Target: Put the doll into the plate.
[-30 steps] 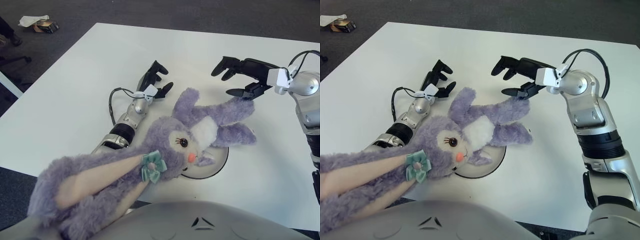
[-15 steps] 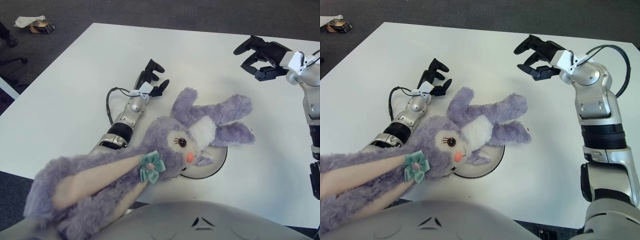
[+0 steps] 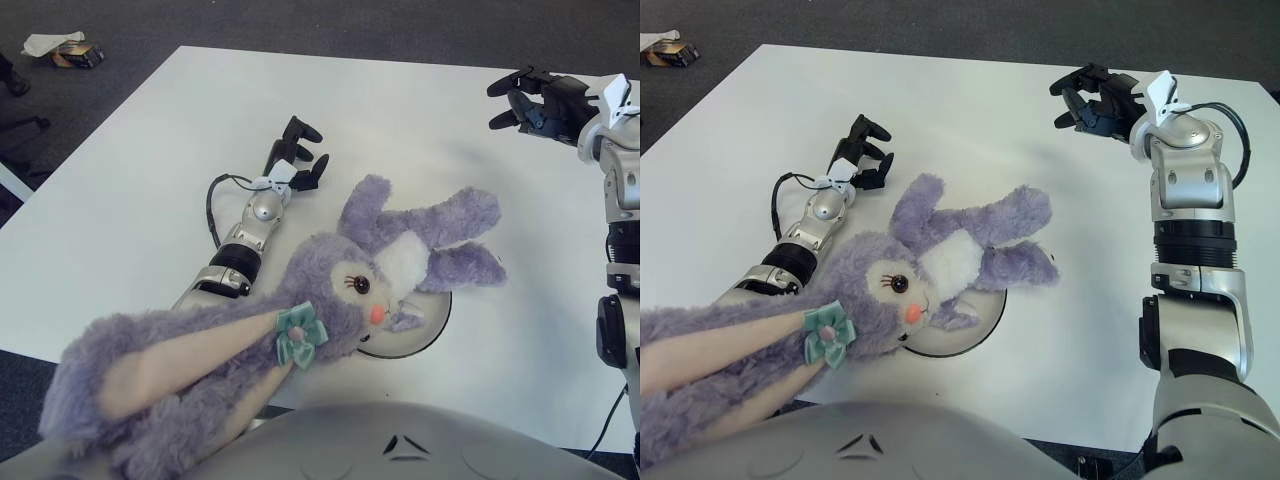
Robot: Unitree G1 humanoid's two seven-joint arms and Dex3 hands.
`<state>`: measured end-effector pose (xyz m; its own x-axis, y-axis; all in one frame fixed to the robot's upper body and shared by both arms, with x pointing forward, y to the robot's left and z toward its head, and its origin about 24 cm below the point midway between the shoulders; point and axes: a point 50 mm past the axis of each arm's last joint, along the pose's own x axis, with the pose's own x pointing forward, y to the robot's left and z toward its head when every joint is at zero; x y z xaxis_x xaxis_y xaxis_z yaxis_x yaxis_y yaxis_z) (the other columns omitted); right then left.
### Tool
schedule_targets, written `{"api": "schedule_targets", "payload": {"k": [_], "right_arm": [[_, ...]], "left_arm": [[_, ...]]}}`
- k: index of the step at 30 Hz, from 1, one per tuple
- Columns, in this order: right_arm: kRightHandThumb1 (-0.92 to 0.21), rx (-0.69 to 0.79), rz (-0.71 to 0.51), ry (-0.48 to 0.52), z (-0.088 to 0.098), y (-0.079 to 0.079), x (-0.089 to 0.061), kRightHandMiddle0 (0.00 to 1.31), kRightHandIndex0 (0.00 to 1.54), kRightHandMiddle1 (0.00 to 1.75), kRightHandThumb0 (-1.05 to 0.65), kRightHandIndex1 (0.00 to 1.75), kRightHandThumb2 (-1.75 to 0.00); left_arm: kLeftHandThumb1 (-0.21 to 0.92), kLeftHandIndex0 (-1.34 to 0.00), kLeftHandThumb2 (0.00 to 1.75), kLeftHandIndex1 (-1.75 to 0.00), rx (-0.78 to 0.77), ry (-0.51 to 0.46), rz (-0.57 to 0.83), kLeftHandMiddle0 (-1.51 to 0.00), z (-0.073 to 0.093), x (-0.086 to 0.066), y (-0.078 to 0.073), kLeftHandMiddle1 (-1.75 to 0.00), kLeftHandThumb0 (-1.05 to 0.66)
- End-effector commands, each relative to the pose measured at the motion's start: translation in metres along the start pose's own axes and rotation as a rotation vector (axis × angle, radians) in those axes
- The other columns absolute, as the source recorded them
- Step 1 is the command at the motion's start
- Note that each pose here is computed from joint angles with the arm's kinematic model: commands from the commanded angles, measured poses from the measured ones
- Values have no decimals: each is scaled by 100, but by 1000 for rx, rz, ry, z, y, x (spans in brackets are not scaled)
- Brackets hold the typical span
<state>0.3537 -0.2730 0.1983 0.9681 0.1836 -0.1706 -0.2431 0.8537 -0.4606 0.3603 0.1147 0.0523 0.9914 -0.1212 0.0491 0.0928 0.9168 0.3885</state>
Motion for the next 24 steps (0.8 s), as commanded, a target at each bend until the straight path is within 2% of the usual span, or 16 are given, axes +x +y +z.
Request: {"api": "schedule_targets", "payload": {"k": [1,5,7,11,14,15,17,21,22,24], "right_arm": [[-92,42,-37,38,-13,-10,0,0,19,114,-62,101,-84],[-91,120,-57,55,-23,-7,1,0,22,111,-60,101,-81],[-89,159,-67,51,-29,-4,1,0,23,116,-58,103,-81],[-77,212,-88,35,-41,3,0,0,29,141,-50,116,-92],[-87,225,-102,25,-47,6,1,13,36,164,-40,122,-65],[-88,226,-117,15,-56,11,2,14,36,166,-39,123,-62],[-83,217,-158,-6,-72,23,2,21,44,170,-38,133,-67],[-74,194,-220,-35,-86,43,3,29,54,173,-38,144,-77],[-66,191,-229,-40,-87,46,3,29,57,174,-24,144,-86],[-55,188,-244,-55,-90,54,4,31,60,174,-10,145,-97]], "left_arm": [[57,-17,102,-175,6,103,-1,-50,-22,-9,3,-168,-1],[57,-17,101,-175,-10,125,3,-51,-26,-9,7,-166,-1],[57,-18,101,-175,-29,132,11,-51,-27,-9,8,-165,-1],[57,-19,99,-175,-72,144,29,-52,-27,-9,10,-161,-1],[57,-19,98,-175,-92,147,35,-53,-27,-8,12,-159,-1],[57,-19,98,-175,-113,145,42,-53,-27,-7,13,-159,-1],[57,-20,97,-175,-154,141,52,-53,-26,-7,14,-158,-1],[57,-21,96,-175,-207,132,51,-54,-25,-7,15,-156,-1],[57,-21,96,-175,-215,131,51,-54,-25,-7,16,-155,-1],[57,-21,96,-175,-231,127,46,-54,-25,-7,16,-155,-1]]}}
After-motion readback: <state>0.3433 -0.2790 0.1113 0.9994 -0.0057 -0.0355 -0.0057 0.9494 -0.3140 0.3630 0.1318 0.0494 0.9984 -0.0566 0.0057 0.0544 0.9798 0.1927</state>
